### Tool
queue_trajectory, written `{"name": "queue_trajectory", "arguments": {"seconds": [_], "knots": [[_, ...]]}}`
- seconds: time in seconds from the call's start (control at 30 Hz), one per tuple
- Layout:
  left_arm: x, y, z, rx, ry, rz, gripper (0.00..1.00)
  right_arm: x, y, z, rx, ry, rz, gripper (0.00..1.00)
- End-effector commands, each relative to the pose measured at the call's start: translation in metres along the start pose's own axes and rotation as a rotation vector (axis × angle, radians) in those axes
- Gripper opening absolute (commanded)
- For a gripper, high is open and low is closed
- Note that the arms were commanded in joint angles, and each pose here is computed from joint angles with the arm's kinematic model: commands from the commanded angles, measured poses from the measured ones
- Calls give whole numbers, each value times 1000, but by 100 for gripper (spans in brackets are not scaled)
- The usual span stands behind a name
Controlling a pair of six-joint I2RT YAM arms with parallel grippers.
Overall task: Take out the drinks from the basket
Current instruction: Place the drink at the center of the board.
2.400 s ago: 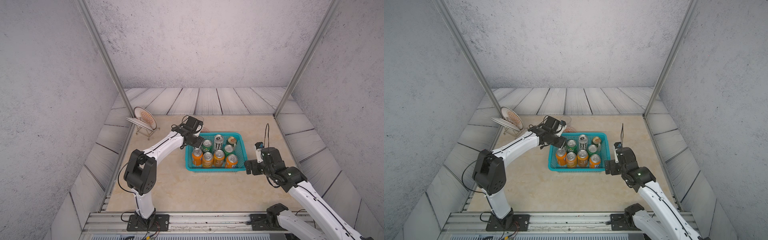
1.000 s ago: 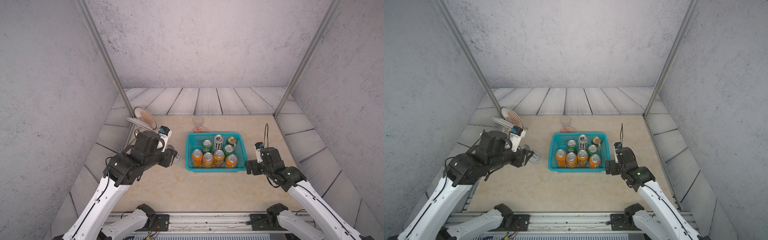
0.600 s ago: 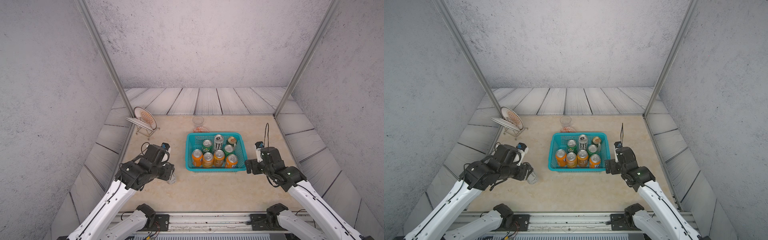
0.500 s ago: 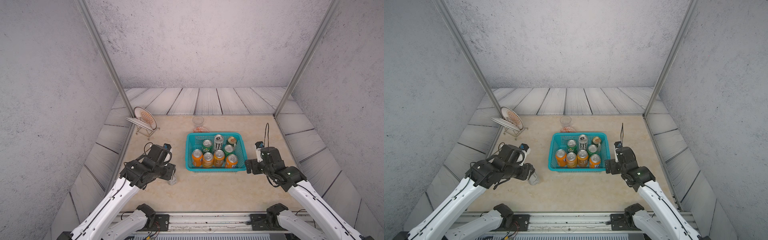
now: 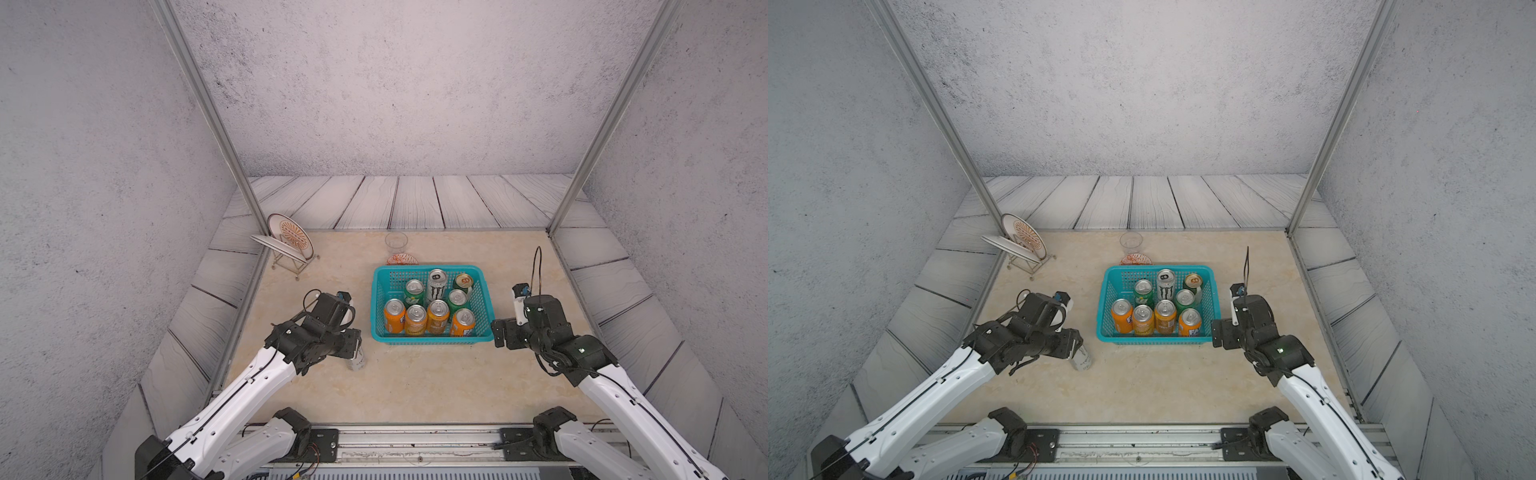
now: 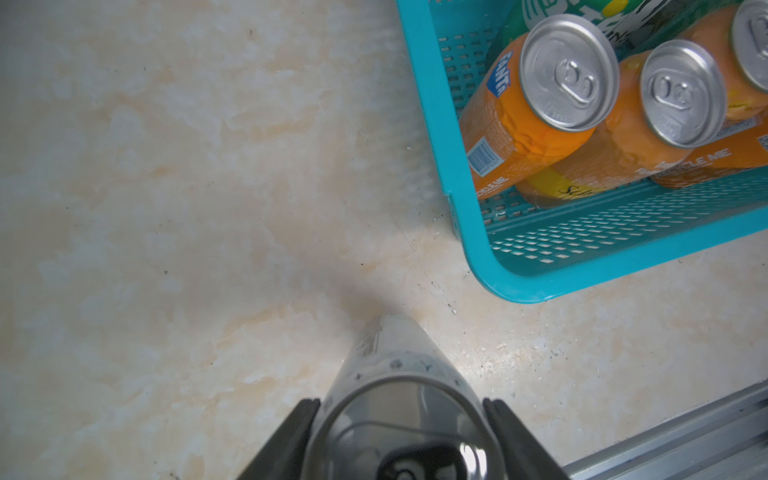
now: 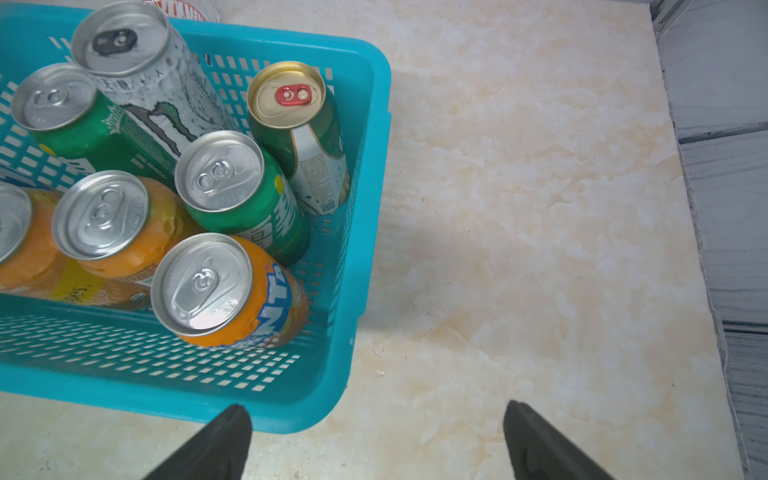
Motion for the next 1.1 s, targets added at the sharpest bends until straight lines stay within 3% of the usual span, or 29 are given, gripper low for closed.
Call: {"name": "queue_trajectory", "arguments": {"seconds": [0.0,0.2,0.5,1.07], "knots": [[10,-3,-5,4,-55,5,33,5,-3,7,-10,-26,-9,99],[7,-5,-14,8,-21,12,35,6,-3,9,-9,-33,-3,99],[4,-7,-11,0,-21,12,58,3,-3,7,-13,-26,2,99],[27,-21,41,-77,-116,-60,83,4,-4,9,-14,-29,9,99]]}}
Point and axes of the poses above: each gripper's point midway between its finger pads, its own z axis back along the fingers, its own y axis along the line the jaws close on, x = y × z, the point moved 4 cm from there along z, back along the fingers, and after that the axes turned 9 degrees about z, right-handed, at the moved point
